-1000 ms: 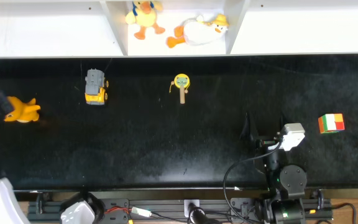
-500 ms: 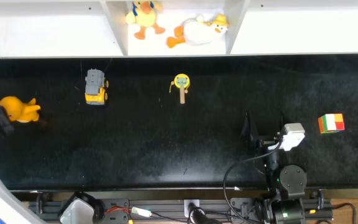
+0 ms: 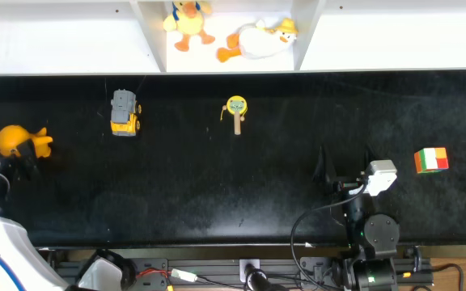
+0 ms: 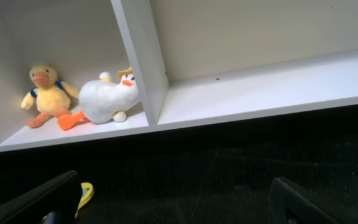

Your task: Store Toys

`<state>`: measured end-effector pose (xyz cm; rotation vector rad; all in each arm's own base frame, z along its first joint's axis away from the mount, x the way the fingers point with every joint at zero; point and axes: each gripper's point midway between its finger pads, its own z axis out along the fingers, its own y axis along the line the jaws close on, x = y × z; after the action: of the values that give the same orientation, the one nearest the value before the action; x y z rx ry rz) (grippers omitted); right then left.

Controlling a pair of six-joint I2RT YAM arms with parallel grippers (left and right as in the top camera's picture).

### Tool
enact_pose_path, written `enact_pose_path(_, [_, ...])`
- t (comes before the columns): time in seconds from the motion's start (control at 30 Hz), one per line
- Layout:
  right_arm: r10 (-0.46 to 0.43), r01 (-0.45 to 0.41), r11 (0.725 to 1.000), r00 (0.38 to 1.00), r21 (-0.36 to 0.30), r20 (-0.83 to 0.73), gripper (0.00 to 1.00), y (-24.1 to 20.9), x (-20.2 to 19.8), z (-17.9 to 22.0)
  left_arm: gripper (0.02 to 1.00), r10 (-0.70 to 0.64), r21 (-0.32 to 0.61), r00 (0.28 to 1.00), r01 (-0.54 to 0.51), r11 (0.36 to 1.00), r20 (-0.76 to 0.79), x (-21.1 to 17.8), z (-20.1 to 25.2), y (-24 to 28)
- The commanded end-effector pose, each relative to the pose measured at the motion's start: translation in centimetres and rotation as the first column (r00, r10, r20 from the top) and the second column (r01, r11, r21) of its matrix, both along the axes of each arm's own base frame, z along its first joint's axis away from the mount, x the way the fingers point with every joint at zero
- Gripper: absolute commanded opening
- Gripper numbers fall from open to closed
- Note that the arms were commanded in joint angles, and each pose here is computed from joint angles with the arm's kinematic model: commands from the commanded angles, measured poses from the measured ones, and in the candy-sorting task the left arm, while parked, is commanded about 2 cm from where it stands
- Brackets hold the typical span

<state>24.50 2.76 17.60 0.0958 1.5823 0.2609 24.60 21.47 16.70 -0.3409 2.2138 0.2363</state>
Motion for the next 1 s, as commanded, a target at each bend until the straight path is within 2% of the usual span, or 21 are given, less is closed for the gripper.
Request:
enact_pose_path(0.03, [0.001,-0.001,1.0,1.0,0.007,-0.001,0.996,0.1,0.0,-0.3,0.993,-0.032,0.021,0.999,0.031,0.999,0.021,-0.6,-1.0,0.2])
enact_pose_path(0.1, [0.001,-0.001,1.0,1.0,0.007,-0.001,0.996,0.1,0.0,-0.3,0.996,-0.033,0.029,0.999,0.032,0.999,0.042,-0.7,-1.3,0.4])
enact_pose_path(0.23, [0.001,-0.001,1.0,1.0,0.007,-0.001,0.996,0.1,0.0,-0.3,0.996,-0.103,0.027,0.989,0.101,0.995,0.106,-0.1,-1.9,0.1])
enact_pose_path(0.43, [0.001,-0.001,1.0,1.0,0.007,-0.001,0.993,0.1,0.0,-0.3,0.998,-0.134,-0.011,0.986,0.136,0.991,0.099,0.7,-4.6,0.7])
enact_pose_path(0.63, [0.001,-0.001,1.0,1.0,0.007,-0.001,0.996,0.1,0.0,-0.3,0.985,-0.171,-0.025,0.976,0.175,0.984,0.134,1.6,-5.4,1.0])
enact_pose_path(0.7, [0.001,-0.001,1.0,1.0,0.007,-0.001,0.996,0.1,0.0,-0.3,0.923,-0.172,-0.03,0.976,0.178,0.984,0.134,1.7,-5.5,0.9])
enact_pose_path(0.8, [0.001,-0.001,1.0,1.0,0.007,-0.001,0.996,0.1,0.0,-0.3,0.733,-0.172,-0.028,0.976,0.177,0.984,0.135,1.7,-5.5,1.0])
enact_pose_path(1.0, [0.001,-0.001,1.0,1.0,0.007,-0.001,0.993,0.1,0.0,-0.3,0.481,-0.169,-0.033,0.976,0.175,0.984,0.135,1.7,-5.5,1.0])
